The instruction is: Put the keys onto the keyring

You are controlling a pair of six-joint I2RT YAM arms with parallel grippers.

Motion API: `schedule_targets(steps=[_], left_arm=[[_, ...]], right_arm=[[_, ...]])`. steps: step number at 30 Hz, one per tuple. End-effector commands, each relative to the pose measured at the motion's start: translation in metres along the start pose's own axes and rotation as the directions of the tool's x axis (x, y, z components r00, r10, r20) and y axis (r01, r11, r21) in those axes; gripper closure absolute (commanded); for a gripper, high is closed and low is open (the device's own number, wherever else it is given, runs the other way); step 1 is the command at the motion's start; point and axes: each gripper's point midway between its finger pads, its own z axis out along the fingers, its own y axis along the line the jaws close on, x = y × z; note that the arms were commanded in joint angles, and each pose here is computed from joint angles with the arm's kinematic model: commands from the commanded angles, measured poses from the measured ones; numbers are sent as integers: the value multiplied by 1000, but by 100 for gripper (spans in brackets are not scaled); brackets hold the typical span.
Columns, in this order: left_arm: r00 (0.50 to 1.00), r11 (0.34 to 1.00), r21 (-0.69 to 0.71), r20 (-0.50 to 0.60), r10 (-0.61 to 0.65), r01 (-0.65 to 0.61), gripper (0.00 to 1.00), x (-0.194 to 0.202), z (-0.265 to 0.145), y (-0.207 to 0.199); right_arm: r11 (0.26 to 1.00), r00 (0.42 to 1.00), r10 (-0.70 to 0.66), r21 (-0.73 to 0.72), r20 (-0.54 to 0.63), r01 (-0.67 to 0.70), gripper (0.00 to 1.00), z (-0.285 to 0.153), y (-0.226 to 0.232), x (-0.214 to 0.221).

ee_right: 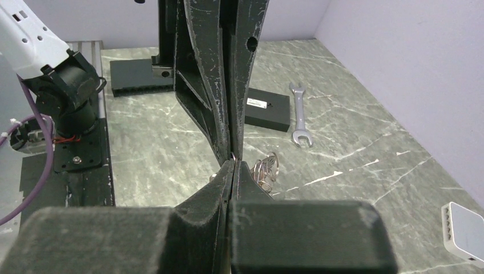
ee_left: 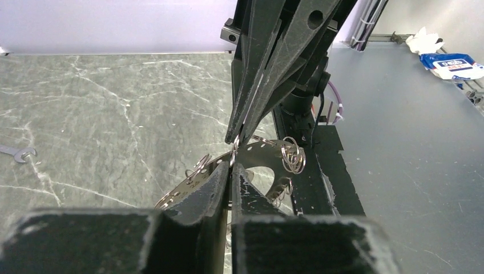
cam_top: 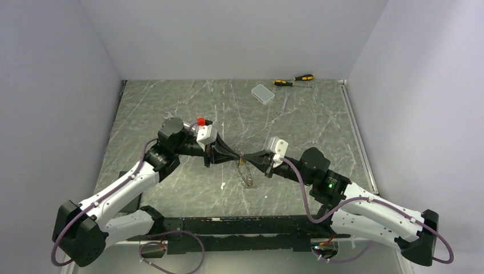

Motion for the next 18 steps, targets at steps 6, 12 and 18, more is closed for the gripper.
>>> schedule_targets(steps=[6,12,18], left_arm=[[999,999,13,22,32,-32,100,-18,4,-2],[999,999,10,25,33,-33,100,-18,3,-2],[999,999,15,39,34,-35,100,-21,3,-4]], right_arm=[[1000,987,-18,21,162,15,100,1,-7,-53],[999,980,-7,51,200,-3,100,-1,-12,-57],[998,972,8,62,236,-23,100,-2,-13,-62]])
